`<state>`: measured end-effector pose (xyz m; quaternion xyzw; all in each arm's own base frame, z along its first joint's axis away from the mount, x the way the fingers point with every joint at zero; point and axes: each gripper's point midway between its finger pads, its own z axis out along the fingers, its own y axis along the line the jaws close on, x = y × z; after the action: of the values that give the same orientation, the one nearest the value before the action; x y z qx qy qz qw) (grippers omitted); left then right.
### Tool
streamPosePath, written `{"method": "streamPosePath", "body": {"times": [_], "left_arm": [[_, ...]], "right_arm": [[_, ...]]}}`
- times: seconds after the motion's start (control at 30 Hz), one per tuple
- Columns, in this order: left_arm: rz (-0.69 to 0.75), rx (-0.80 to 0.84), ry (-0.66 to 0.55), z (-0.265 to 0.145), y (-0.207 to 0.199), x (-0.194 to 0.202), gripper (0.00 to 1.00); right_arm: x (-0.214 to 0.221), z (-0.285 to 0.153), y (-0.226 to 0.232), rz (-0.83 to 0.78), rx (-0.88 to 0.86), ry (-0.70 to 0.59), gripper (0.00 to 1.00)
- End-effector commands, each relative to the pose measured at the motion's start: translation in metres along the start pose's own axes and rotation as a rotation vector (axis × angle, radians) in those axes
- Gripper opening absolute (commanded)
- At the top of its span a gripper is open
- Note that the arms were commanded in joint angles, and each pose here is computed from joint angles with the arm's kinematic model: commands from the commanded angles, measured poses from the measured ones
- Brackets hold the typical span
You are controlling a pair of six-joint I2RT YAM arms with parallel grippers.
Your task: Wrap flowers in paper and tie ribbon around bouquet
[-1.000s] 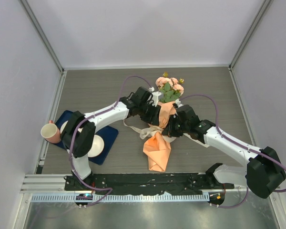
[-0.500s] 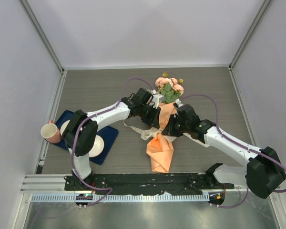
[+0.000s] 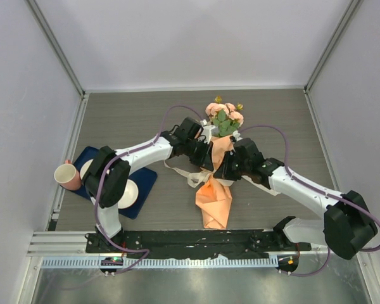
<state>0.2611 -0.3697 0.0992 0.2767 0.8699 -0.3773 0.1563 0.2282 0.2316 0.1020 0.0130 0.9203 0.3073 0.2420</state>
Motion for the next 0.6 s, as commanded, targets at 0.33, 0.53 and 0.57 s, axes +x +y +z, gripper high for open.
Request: {"method": "streamPosePath", "body": {"times": [0.33, 0.53, 0.57], "left_arm": [[-0.098, 0.058, -0.147, -0.027, -0.024, -0.02, 0.0], [-0.154, 0.105, -0.136, -0.021, -0.028, -0.011, 0.0], [-0.157, 0.105, -0.138, -0.02, -0.026, -0.011, 0.0]], "right_arm": [[-0.025, 0.019, -0.018, 0.276, 0.07, -0.183, 0.0], [-0.031, 0.019, -0.014, 0.375, 0.025, -0.247, 0.0], [-0.031, 0.019, -0.013, 0.386, 0.019, -0.244, 0.0]]}}
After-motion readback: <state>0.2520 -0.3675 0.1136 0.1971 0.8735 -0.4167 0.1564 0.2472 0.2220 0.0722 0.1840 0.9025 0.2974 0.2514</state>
